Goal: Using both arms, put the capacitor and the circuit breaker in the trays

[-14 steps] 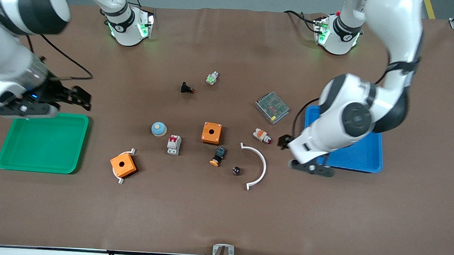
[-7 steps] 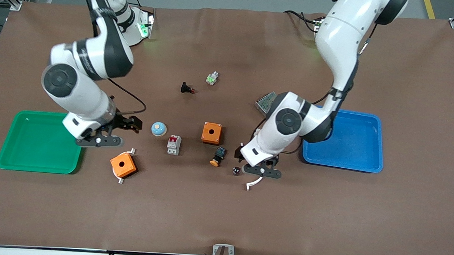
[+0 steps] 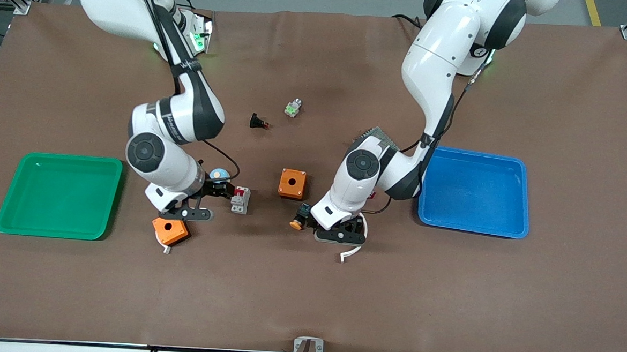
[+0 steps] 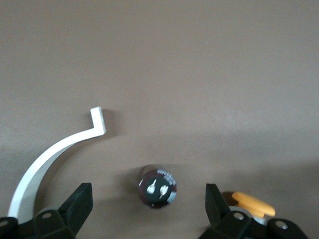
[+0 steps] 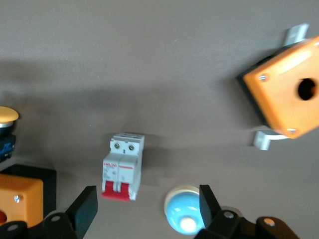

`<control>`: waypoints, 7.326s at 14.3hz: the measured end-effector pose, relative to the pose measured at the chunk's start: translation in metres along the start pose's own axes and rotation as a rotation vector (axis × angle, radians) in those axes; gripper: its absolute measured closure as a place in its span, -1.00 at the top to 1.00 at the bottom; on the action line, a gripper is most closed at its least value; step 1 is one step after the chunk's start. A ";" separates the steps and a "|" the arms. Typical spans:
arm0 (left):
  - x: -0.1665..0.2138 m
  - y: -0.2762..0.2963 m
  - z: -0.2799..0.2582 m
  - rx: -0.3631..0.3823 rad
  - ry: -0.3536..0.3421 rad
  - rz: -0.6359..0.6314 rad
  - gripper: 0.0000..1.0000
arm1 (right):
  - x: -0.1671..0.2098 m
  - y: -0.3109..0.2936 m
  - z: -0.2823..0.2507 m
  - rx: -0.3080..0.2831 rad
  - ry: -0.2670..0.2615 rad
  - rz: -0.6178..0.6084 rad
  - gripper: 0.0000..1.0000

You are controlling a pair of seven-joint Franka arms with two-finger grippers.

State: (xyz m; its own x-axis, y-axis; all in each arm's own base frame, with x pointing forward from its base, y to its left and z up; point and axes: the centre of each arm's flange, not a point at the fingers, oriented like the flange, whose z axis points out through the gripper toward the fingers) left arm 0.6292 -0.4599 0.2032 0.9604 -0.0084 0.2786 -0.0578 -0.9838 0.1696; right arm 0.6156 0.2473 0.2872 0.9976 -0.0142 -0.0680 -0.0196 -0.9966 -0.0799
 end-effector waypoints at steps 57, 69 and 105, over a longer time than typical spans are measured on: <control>-0.040 -0.336 -0.085 0.227 -0.392 -0.084 -0.31 | 0.009 0.440 0.017 -0.057 -0.111 -0.475 0.57; 0.007 -0.319 -0.135 0.193 -0.269 -0.067 1.00 | -0.004 0.326 -0.222 0.066 -0.165 -0.082 1.00; 0.060 -0.298 -0.496 0.186 -0.146 0.104 1.00 | -0.102 0.244 -0.358 -0.040 0.059 0.009 1.00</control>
State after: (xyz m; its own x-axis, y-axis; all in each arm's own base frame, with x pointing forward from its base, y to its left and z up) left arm 0.5688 -0.0788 0.6382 0.9819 -0.1239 0.1434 -0.1203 -0.9922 -0.0333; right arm 0.5334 -0.0233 0.6308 0.9996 -0.0267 -0.0102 -0.0271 -0.9989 -0.0393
